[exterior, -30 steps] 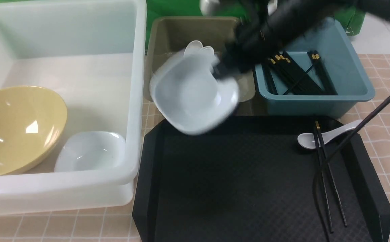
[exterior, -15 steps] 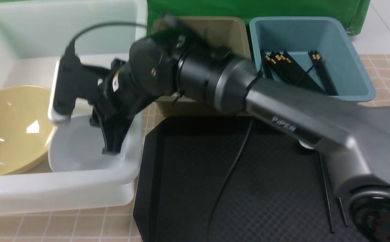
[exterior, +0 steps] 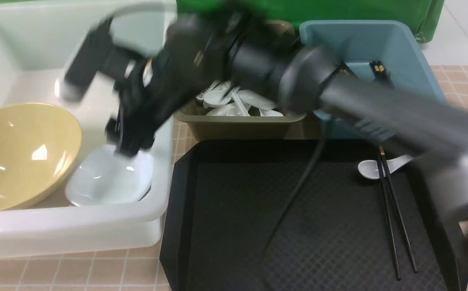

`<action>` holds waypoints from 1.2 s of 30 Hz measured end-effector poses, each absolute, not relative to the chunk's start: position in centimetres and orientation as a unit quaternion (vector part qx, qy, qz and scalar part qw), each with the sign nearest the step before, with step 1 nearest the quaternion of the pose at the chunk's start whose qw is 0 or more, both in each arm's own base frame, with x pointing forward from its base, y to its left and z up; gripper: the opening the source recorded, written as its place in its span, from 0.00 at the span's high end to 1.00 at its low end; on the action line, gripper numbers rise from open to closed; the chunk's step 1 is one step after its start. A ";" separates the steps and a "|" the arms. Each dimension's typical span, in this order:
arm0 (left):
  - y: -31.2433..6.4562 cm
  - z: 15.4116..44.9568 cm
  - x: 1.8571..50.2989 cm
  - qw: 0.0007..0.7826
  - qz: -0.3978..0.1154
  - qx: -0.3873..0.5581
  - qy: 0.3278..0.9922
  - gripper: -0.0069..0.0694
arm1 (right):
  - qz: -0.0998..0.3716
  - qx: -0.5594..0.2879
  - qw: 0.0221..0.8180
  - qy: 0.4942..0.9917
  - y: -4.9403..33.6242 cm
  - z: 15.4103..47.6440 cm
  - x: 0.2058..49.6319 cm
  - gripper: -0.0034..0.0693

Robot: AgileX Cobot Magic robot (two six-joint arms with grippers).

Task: On brown table put chopsticks spoon bowls plates into blue grey white boxes.
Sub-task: 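Move the grippers toward the tableware on the black tray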

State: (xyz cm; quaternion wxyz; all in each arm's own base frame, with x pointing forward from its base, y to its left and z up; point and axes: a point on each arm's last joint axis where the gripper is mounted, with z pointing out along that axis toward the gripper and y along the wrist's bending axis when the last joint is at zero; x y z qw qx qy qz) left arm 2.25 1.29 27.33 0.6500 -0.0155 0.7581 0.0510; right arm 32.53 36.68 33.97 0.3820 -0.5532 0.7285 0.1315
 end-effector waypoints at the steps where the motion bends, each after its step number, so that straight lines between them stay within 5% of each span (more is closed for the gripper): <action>1: 1.3 27.3 2.3 0.650 0.051 -0.015 0.758 0.92 | 0.130 -0.549 0.385 0.730 36.2 34.8 32.4 0.18; 4: 1.3 27.3 2.3 0.650 0.051 -0.015 0.758 0.92 | 0.096 -0.506 0.402 0.757 31.0 40.6 31.5 0.17; 9: 1.3 27.3 2.3 0.650 0.051 -0.015 0.758 0.92 | 0.017 -0.402 0.358 0.843 23.0 42.4 33.6 0.25; 11: 1.3 27.3 2.3 0.650 0.051 -0.015 0.758 0.92 | 0.003 -0.361 0.331 0.872 20.7 41.1 34.9 0.29; 15: 1.3 27.3 2.3 0.650 0.050 -0.016 0.758 0.92 | -0.034 -0.257 0.203 0.944 14.3 33.0 38.0 0.45; 20: 1.3 27.3 2.3 0.650 0.050 -0.016 0.758 0.92 | -0.041 -0.175 0.118 0.977 10.8 24.6 37.6 0.52; 30: 1.2 26.9 2.5 0.651 0.051 -0.012 0.757 0.92 | -0.029 -0.118 0.098 0.988 9.4 19.1 35.9 0.26; 36: 1.3 26.9 2.6 0.653 0.054 -0.010 0.755 0.92 | -0.005 -0.096 0.105 0.990 9.1 18.1 35.7 0.22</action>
